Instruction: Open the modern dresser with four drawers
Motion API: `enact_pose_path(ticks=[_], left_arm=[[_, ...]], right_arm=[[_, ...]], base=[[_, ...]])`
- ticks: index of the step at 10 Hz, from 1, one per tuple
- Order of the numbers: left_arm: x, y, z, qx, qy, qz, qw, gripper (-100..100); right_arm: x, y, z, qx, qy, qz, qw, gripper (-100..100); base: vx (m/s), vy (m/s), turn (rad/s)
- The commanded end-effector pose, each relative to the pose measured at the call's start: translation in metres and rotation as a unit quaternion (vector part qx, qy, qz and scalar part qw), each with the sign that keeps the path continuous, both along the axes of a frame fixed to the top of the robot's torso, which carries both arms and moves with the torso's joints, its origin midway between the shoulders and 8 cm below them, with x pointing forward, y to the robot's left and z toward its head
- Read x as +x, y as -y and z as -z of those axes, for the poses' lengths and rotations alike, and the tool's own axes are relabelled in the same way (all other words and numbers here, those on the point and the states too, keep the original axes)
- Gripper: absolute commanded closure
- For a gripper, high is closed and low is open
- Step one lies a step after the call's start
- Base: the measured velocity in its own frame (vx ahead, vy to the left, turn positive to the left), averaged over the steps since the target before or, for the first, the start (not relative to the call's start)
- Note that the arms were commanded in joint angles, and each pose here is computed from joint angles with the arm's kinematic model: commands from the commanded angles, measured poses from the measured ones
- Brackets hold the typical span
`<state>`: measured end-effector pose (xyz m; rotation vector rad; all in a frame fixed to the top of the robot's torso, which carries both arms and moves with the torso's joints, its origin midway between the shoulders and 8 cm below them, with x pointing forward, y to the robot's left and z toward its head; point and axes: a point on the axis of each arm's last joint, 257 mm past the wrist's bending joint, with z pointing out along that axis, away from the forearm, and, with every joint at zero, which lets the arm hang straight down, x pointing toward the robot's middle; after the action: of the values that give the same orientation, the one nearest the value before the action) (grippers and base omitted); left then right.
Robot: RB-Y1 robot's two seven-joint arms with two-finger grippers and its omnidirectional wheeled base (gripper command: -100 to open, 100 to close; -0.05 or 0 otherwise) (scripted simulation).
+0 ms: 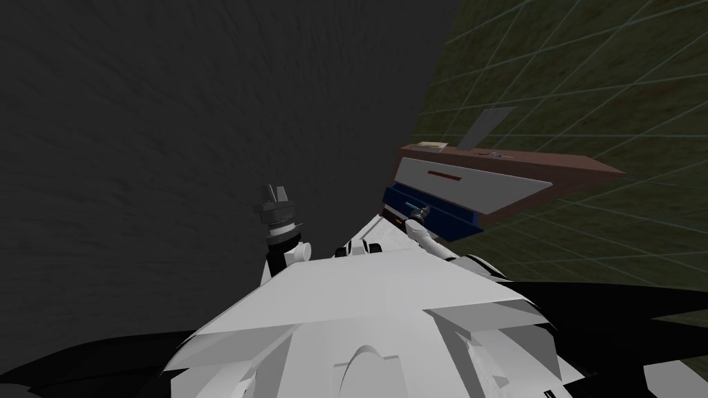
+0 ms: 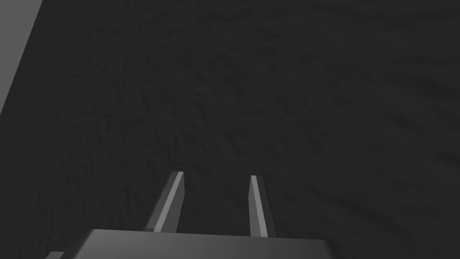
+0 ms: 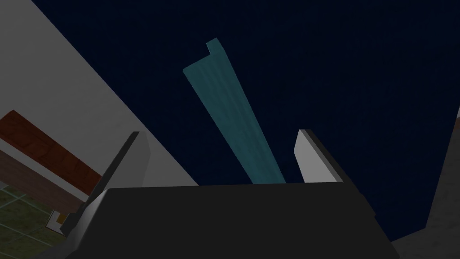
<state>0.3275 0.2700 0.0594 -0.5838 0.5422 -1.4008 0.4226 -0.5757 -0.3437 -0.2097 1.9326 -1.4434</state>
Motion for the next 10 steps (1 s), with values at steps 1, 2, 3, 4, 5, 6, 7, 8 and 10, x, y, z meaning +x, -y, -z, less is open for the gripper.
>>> enact_pose_path(ticks=[1,2,3,4,5,6,7,8,10], left_arm=[[0.000,0.000,0.000,0.000,0.000,0.001,1.0000,0],[0.000,0.001,0.000,0.000,0.000,0.001,1.0000,0],[0.000,0.001,0.000,0.000,0.000,0.001,1.0000,0],[0.000,0.002,0.000,0.000,0.000,0.002,1.0000,0],[0.000,0.002,0.000,0.000,0.000,0.003,1.0000,0],[0.000,0.002,0.000,0.000,0.000,0.003,1.0000,0],[0.000,0.002,0.000,0.000,0.000,0.003,1.0000,0],[0.000,0.002,0.000,0.000,0.000,0.003,1.0000,0],[0.000,0.002,0.000,0.000,0.000,0.003,1.0000,0]], right_arm=[[0.023,0.019,-0.023,-0.001,0.001,-0.005,1.0000,-100],[0.028,0.024,-0.030,-0.001,0.002,-0.007,1.0000,-100],[0.034,0.029,-0.037,-0.002,0.003,-0.009,1.0000,-100],[0.027,0.023,-0.027,0.001,-0.001,-0.007,1.0000,-100],[0.028,0.023,-0.026,0.002,-0.003,-0.009,1.0000,0],[0.027,0.022,-0.024,0.003,-0.005,-0.009,0.9999,0],[0.026,0.022,-0.022,0.004,-0.006,-0.009,0.9999,0],[0.026,0.021,-0.021,0.004,-0.007,-0.009,0.9999,0],[0.025,0.021,-0.019,0.005,-0.009,-0.009,0.9999,0]], base=[[-0.056,0.082,-0.039],[-0.057,0.076,-0.032],[-0.048,0.077,-0.027],[-0.016,0.025,-0.011],[0.000,0.000,0.000],[0.000,0.000,0.000],[0.000,0.000,0.000],[0.000,0.000,0.000],[0.000,0.000,0.000]])
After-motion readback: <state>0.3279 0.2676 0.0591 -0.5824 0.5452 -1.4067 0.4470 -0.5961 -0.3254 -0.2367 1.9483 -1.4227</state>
